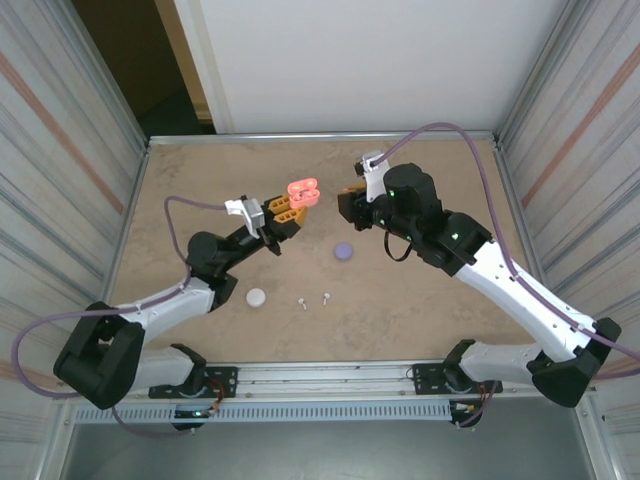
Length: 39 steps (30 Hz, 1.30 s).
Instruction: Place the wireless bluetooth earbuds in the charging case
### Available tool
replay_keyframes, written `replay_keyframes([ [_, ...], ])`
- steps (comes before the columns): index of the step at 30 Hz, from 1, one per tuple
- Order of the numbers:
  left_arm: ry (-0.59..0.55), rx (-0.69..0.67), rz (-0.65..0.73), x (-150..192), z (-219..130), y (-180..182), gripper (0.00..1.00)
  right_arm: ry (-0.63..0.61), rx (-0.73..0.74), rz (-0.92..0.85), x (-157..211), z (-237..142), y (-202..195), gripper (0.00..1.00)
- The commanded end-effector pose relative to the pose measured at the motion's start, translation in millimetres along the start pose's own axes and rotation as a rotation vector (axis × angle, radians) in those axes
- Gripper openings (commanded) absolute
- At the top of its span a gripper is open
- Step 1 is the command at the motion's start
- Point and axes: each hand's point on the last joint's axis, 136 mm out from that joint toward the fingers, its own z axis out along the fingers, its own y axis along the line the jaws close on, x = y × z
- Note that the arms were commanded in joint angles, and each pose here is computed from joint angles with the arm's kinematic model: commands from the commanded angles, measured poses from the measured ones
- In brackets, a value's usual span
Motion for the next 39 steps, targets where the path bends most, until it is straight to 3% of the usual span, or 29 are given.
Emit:
replay_keyframes([
  [1,-0.065,0.019,0.017,-20,8,-3,0.00,-0.140,-0.071,-0.017,-42,-19,19,0.24],
  [15,-0.060,0.029,0.008,-16,11,-4,0.00,-0.196,-0.124,-0.053,-65,-2,49,0.24],
  [39,-0.072,0.030,0.011,-20,9,-5,0.00,-0.095,-0.075,-0.048,-28,22,42,0.24],
])
